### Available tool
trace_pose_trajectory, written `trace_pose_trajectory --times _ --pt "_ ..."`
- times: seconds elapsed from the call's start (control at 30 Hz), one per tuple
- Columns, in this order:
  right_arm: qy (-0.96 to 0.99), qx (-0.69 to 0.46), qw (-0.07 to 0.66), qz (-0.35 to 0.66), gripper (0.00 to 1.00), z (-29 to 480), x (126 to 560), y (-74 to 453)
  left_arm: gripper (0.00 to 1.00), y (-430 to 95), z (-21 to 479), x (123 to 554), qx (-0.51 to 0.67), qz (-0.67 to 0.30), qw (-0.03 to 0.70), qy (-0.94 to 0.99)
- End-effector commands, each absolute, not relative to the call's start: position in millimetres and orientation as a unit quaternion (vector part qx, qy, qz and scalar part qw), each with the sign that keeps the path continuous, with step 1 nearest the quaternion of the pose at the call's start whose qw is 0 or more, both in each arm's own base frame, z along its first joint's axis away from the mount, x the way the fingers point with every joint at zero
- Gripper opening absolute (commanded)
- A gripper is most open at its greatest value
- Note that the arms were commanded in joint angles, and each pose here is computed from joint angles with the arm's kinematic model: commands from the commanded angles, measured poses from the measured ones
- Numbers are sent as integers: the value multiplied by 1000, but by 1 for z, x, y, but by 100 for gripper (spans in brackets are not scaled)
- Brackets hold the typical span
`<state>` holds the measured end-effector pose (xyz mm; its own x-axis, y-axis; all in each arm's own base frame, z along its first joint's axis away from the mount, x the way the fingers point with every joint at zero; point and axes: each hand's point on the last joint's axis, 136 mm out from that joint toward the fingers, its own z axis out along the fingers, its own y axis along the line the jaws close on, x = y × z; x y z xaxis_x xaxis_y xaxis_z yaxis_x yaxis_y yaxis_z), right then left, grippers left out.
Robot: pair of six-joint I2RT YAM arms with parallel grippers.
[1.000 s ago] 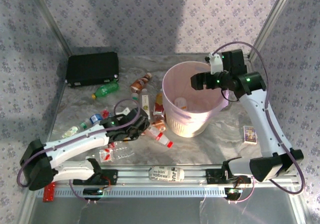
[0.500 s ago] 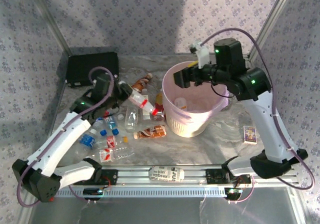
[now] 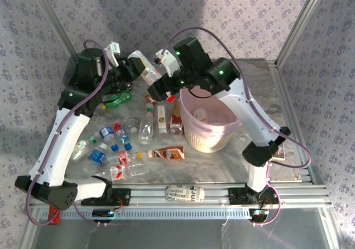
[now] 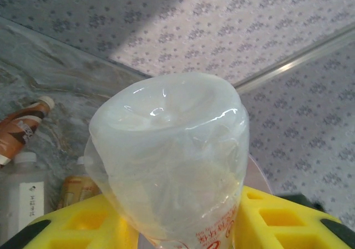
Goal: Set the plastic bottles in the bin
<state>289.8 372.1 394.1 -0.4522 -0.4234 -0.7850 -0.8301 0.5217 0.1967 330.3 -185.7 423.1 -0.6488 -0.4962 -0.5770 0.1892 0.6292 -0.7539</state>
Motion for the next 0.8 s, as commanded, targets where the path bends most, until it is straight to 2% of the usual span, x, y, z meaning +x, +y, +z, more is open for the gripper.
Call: trace_pose_trajectory --times 0.0,0.13,0.27,0.43,0.57,0.67,0.77 --pt "797 -387 343 311 87 398 295 376 43 -200 432 323 -54 -443 402 800" --pt "804 -361 343 325 76 398 311 373 44 -201 430 323 -52 -442 402 800" --pt "800 -356 353 330 61 404 313 370 50 -203 425 326 -49 -439 401 803" --pt "797 -351 363 330 49 411 314 363 71 -202 420 329 -53 -436 406 801" --pt "799 -338 388 311 48 424 320 344 85 -190 417 328 -56 -409 422 807" --pt "806 -318 404 291 48 433 323 316 87 -186 408 318 -41 -393 418 818" --pt "820 -296 410 267 48 433 320 283 86 -189 376 308 -22 -374 377 847"
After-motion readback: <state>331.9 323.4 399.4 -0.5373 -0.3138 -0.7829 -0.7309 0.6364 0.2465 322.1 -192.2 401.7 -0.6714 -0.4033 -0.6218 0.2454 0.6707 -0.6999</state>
